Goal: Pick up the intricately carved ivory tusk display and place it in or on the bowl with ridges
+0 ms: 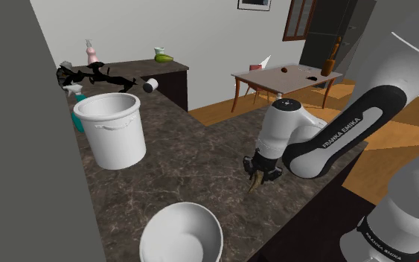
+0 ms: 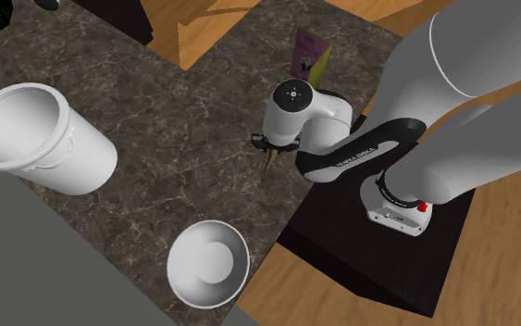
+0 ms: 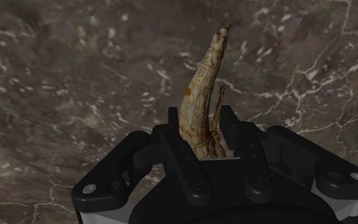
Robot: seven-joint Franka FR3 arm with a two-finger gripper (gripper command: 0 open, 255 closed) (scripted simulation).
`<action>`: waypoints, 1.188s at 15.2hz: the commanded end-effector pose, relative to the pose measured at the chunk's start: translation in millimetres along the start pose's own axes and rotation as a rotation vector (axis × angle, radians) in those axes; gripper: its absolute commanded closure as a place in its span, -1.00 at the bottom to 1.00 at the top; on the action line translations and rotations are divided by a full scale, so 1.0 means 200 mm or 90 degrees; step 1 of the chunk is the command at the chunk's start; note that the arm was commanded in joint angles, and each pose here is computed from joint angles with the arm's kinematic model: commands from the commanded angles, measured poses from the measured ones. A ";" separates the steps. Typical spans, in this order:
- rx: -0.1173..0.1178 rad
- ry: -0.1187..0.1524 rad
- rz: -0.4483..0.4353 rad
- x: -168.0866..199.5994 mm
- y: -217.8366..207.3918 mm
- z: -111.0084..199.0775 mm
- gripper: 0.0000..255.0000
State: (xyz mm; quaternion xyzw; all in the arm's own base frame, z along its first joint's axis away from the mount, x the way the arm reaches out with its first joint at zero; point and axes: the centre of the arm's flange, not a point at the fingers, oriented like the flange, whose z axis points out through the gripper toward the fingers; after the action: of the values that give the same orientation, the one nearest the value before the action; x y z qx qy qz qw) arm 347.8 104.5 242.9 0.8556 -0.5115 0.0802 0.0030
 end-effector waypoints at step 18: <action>0.000 0.000 0.000 0.05 -0.03 -0.36 1.00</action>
State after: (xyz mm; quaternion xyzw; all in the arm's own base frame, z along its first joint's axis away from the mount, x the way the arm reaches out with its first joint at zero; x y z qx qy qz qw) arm 347.9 104.7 310.2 0.8555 -0.5115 0.0808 0.0030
